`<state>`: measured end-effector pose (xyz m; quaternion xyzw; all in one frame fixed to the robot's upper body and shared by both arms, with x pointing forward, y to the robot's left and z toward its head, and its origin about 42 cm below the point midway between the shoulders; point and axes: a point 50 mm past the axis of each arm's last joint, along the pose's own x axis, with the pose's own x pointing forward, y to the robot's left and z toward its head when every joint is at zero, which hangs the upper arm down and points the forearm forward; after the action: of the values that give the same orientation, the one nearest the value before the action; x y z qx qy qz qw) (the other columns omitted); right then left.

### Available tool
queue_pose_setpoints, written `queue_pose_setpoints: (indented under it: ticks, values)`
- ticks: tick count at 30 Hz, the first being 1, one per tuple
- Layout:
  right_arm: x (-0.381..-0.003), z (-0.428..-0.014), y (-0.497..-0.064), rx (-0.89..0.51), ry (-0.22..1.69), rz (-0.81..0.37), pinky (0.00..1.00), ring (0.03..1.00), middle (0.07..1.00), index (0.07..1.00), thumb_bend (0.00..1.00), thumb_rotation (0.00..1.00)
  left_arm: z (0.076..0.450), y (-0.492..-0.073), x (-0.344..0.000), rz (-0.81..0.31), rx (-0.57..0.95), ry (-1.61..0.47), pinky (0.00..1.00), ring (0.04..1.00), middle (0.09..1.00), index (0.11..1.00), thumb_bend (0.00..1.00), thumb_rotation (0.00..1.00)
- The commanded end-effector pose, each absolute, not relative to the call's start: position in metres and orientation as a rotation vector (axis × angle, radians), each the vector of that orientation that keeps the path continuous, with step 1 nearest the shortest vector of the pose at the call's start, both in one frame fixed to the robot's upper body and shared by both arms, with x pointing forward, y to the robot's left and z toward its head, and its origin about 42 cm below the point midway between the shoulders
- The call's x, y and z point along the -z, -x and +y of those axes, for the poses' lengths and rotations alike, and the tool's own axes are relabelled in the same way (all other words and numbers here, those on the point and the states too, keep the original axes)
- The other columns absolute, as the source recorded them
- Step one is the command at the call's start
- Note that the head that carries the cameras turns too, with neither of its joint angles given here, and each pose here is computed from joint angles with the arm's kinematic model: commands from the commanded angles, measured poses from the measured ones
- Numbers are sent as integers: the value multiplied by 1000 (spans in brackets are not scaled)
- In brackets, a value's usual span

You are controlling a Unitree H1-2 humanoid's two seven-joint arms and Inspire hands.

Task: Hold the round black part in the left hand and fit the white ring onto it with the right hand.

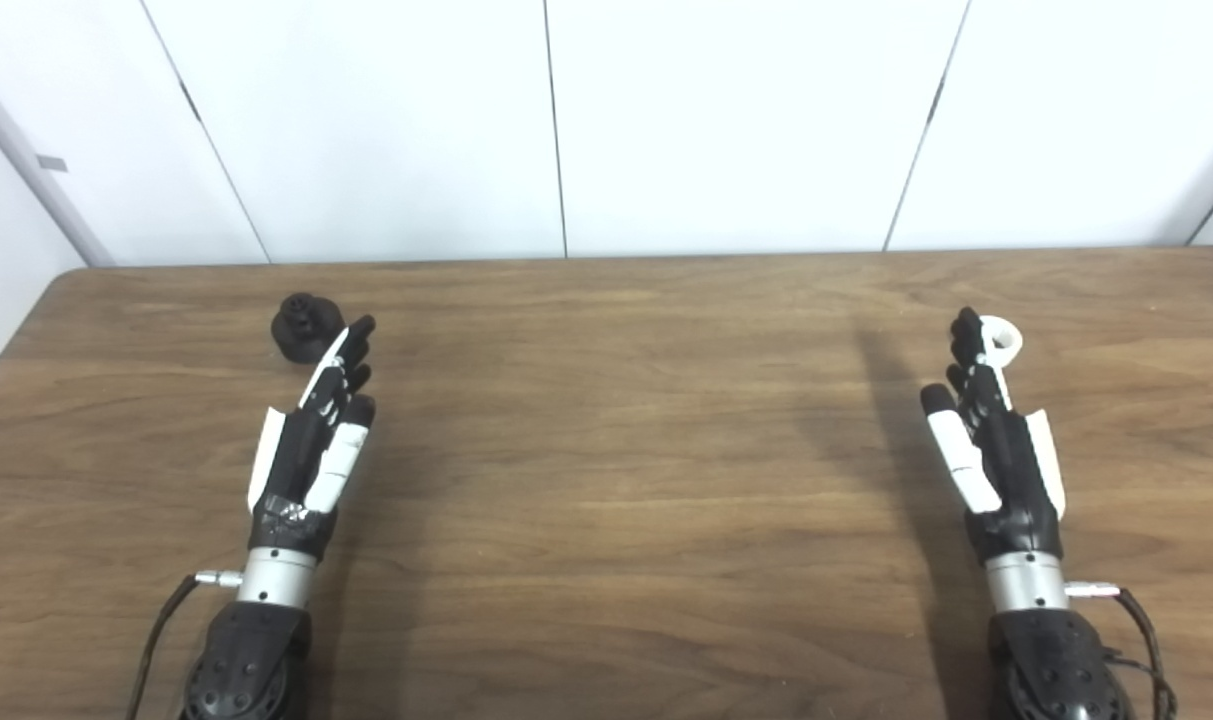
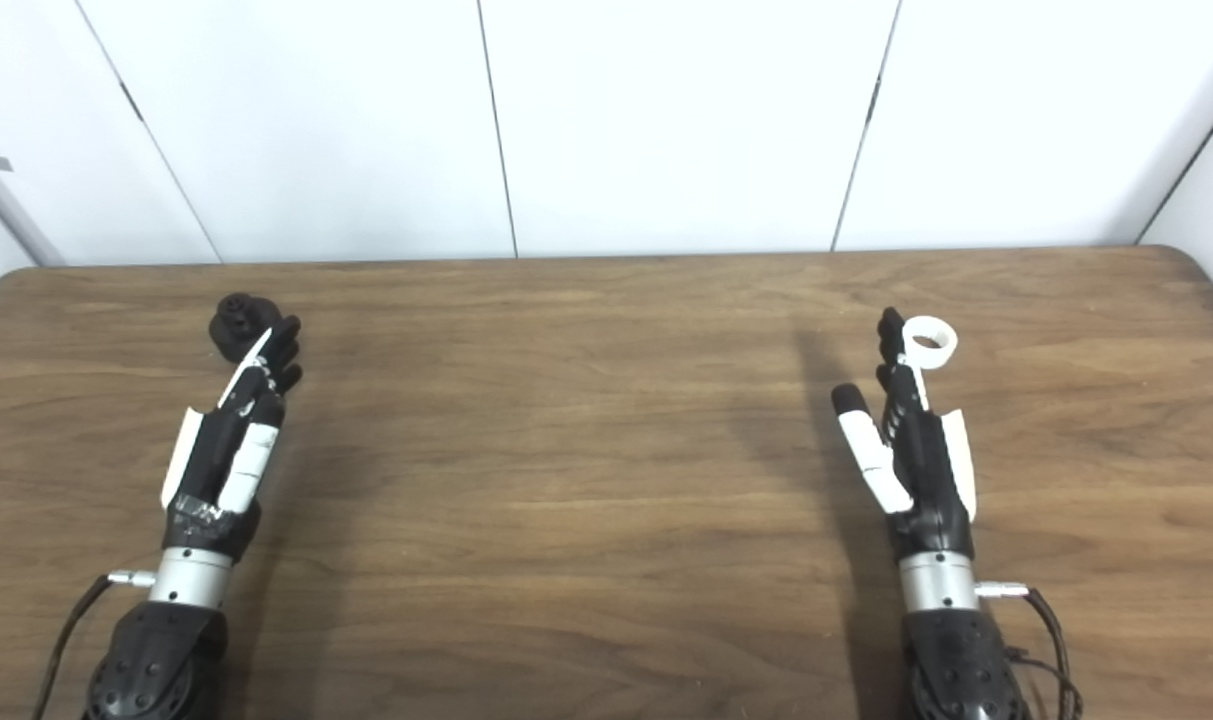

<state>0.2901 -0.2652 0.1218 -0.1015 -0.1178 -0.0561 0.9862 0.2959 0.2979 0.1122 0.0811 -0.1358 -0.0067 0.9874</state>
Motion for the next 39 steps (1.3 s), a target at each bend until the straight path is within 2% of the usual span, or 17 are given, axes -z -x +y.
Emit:
queue_pose_setpoints:
  ticks: [1, 16, 19, 21, 23, 29, 33, 36, 39]
  values:
    - [-101, -265, -281, 116, 194, -186, 976, 998, 993, 997, 439, 792, 300, -277, -76, -165, -5, -140, 975, 995, 984, 953, 734, 817]
    - [-99, -265, -282, 117, 201, -181, 996, 1000, 988, 994, 462, 805, 300, -276, -77, -171, -3, -150, 967, 995, 988, 953, 736, 812]
    - [-99, -265, -281, 119, 205, -180, 972, 992, 982, 988, 460, 800, 302, -277, -80, -218, -21, -226, 867, 961, 966, 938, 732, 725]
    - [-99, -265, -281, 116, 212, -180, 972, 992, 982, 989, 451, 798, 302, -277, -81, -247, -34, -277, 843, 933, 945, 918, 747, 655]
    - [-98, -266, -281, 111, 211, -178, 995, 999, 987, 994, 444, 805, 302, -277, -83, -259, -40, -303, 861, 932, 943, 907, 771, 612]
    - [-98, -269, -281, 103, 204, -175, 933, 992, 992, 998, 442, 806, 300, -279, -92, -298, -48, -349, 884, 953, 957, 907, 752, 445]
    - [-97, -268, -281, 95, 193, -167, 990, 999, 990, 995, 424, 789, 309, -285, -103, -345, -97, -482, 918, 954, 955, 896, 771, 352]
    - [-96, -270, -281, 91, 212, -174, 952, 992, 989, 995, 405, 789, 316, -291, -108, -392, -136, -609, 900, 936, 939, 888, 751, 278]
    - [-95, -272, -281, 90, 215, -177, 954, 995, 990, 994, 416, 798, 321, -298, -111, -451, -178, -732, 886, 921, 924, 880, 757, 205]
